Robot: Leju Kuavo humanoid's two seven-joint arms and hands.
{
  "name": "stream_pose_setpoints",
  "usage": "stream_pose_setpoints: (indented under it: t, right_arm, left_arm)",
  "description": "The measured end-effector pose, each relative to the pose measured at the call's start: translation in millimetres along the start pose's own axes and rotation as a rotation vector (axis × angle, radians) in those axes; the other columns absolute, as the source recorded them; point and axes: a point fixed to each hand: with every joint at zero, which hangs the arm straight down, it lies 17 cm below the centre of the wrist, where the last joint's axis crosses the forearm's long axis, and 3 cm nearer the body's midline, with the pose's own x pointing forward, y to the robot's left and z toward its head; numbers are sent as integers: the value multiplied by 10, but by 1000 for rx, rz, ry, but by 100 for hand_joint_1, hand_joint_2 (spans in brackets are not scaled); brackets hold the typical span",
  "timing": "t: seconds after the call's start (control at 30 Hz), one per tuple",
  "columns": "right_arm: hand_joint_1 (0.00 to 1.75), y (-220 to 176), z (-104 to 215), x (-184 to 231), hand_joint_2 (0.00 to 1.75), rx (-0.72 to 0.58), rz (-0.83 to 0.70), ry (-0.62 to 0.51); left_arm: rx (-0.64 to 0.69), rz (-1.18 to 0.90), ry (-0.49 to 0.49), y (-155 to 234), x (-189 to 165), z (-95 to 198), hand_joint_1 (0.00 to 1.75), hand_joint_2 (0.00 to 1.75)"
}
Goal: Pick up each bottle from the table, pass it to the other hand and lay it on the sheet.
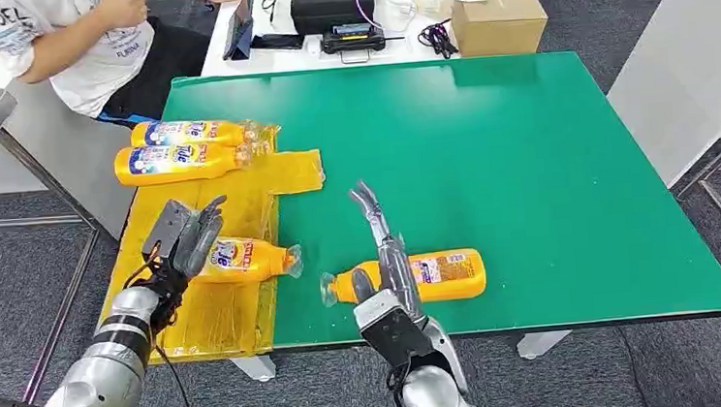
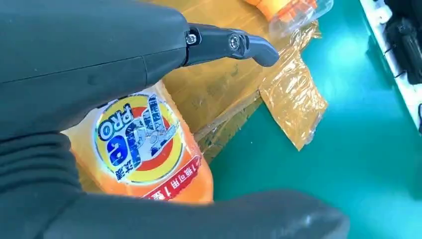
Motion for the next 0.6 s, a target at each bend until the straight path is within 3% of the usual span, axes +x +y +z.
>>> stream_pose_setpoints:
  t: [0.03,0.13,0.27,0.3,0.47,0.6]
  right_arm:
    - [0,2,0,-8,175,1,1,1]
    - [0,10,-2,-103,175,16,80,35]
    - [0,23,118,-584,175,160,382,176]
    - [0,3,202,-765,175,208,454,233]
    - [0,-318,697,-1473,175,353,653,454]
    - [0,-511,945,-1775,175,406,717,548]
  left_arm:
    - [2,3,-1,1,-1,1,0,0]
    - [80,5,-80,125,97,16,0,0]
    - [335,-44,-203,472,210,183,0,0]
    - [397,-69,-215,560,202,255,0,175]
    - [650,-219,-309,937,339,651,0,175]
    - [765,-307,-409,1004,584,879,0,175]
